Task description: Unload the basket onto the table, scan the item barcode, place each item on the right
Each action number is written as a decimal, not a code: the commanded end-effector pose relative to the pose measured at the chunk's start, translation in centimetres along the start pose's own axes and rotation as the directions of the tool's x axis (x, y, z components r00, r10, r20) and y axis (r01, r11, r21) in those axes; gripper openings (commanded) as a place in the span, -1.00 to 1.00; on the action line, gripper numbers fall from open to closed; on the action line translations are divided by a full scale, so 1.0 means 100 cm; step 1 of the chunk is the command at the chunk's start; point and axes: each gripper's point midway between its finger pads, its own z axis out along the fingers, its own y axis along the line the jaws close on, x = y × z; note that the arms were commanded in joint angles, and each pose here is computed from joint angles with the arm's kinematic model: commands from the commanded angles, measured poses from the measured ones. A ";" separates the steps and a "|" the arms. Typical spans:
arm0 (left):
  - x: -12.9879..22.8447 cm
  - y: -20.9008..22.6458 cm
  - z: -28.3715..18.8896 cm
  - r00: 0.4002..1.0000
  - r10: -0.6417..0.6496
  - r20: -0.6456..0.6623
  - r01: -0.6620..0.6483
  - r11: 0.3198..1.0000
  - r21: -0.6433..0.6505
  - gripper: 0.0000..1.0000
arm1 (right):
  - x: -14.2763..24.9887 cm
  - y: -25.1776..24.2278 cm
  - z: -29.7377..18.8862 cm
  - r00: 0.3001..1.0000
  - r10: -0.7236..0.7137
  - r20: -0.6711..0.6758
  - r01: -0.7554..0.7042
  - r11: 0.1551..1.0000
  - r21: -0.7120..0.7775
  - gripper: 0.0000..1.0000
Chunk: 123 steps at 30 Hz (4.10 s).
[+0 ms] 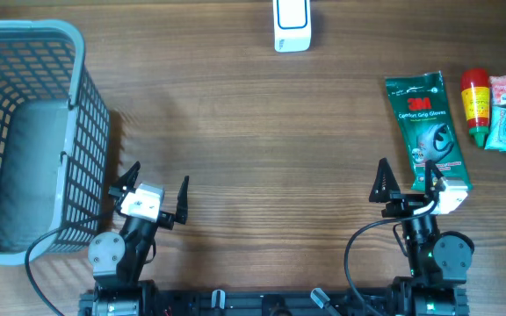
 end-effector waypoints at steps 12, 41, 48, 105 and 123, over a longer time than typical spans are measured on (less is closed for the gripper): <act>-0.013 -0.001 -0.004 0.998 -0.007 0.063 0.007 1.000 -0.004 1.00 | -0.003 -0.003 0.000 1.000 0.013 0.018 -0.014 1.000 0.019 0.99; -0.012 0.011 -0.005 0.989 -0.134 0.064 0.138 0.988 -0.069 1.00 | -0.003 -0.003 0.000 1.000 0.013 0.018 -0.014 1.000 0.019 1.00; -0.011 0.011 -0.005 0.989 -0.134 0.063 0.138 0.988 -0.069 1.00 | -0.004 -0.003 -0.001 1.000 0.013 0.018 -0.014 1.000 0.019 1.00; -0.011 0.011 -0.005 0.989 -0.135 0.061 0.139 0.988 -0.069 1.00 | -0.002 -0.002 0.000 0.955 -0.296 0.007 0.296 0.955 0.027 0.99; -0.011 0.011 -0.005 0.989 -0.135 0.061 0.139 0.988 -0.070 1.00 | -0.002 -0.002 0.000 0.955 -0.297 0.007 0.296 0.955 0.027 1.00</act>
